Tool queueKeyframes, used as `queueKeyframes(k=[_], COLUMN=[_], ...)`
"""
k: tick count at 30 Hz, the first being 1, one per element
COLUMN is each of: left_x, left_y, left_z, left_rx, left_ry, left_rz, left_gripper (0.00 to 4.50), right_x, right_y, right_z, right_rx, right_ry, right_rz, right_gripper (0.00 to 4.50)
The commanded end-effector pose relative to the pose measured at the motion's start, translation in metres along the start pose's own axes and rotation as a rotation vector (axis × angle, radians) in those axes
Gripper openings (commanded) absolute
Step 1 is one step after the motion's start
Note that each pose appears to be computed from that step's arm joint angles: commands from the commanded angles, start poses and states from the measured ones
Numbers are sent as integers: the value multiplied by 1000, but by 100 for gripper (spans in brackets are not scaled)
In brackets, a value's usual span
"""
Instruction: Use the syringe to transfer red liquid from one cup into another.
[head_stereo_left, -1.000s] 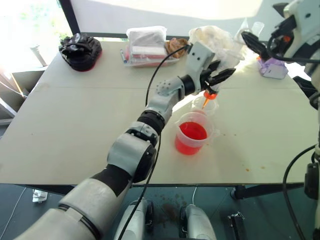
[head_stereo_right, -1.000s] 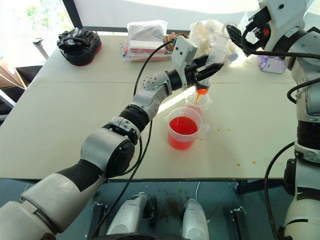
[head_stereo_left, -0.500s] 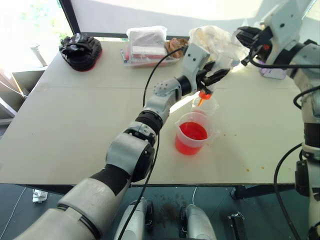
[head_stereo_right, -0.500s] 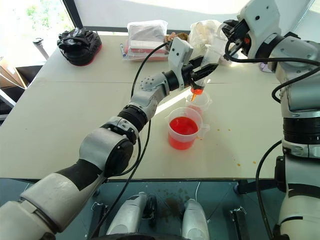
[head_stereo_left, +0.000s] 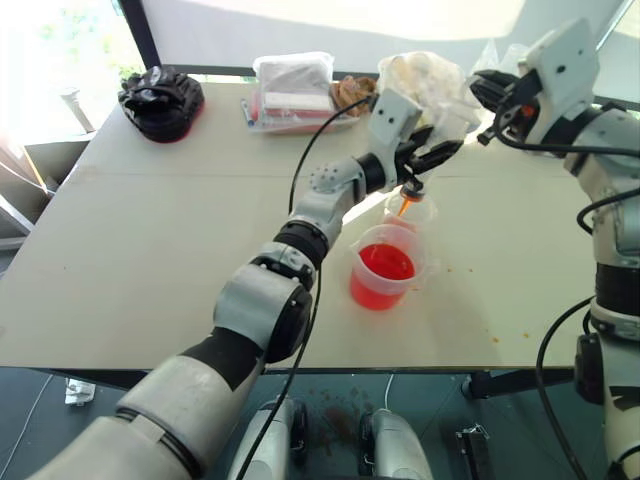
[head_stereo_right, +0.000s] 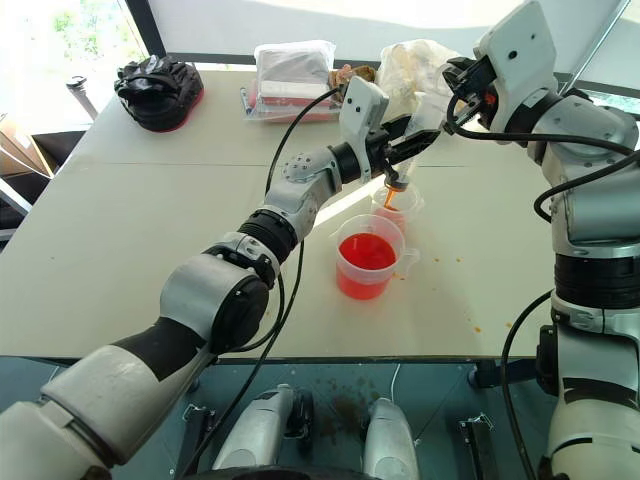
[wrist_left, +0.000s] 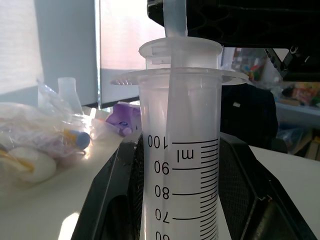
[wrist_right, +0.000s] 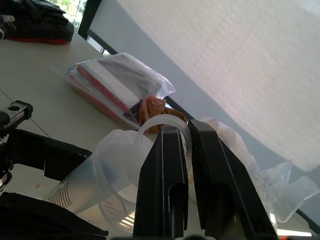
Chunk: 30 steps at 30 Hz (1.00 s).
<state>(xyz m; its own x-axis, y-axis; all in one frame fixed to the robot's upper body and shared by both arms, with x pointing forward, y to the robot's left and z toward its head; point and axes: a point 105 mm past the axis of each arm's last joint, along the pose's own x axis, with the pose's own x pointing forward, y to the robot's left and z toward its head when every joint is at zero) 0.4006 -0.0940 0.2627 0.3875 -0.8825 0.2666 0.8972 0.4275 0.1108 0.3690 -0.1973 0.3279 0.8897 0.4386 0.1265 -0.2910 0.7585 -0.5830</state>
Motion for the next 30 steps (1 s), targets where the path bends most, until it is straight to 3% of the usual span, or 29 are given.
queueKeyframes(k=[1,7,10,13,14,17,23,26,30], left_x=[14,16,16,15,15,14,10,-1,-29], left_y=[-1,-1,-2,-2,-2,-3,0,20,60], left_z=[77,80,82,83,83,83,100,124,123], left_rx=[86,85,79,65,62,54,2,-95,-84], left_ry=[-226,-236,-242,-250,-252,-260,-321,-359,-198], left_rz=[12,14,13,8,4,-9,-33,16,138], left_gripper=[150,150,150,150,150,150,150,150,150], right_x=[7,6,5,-2,-5,-12,-33,-55,-88], right_y=[36,42,37,28,24,13,-4,-17,-19], right_z=[-17,-22,-21,-11,-7,0,23,39,43], right_rx=[50,58,62,34,27,8,38,127,246], right_ry=[42,52,48,17,7,-7,-82,-150,-149], right_rz=[131,135,108,89,77,37,-56,-118,-69], right_gripper=[2,2,115,280,306,446,446,446,446])
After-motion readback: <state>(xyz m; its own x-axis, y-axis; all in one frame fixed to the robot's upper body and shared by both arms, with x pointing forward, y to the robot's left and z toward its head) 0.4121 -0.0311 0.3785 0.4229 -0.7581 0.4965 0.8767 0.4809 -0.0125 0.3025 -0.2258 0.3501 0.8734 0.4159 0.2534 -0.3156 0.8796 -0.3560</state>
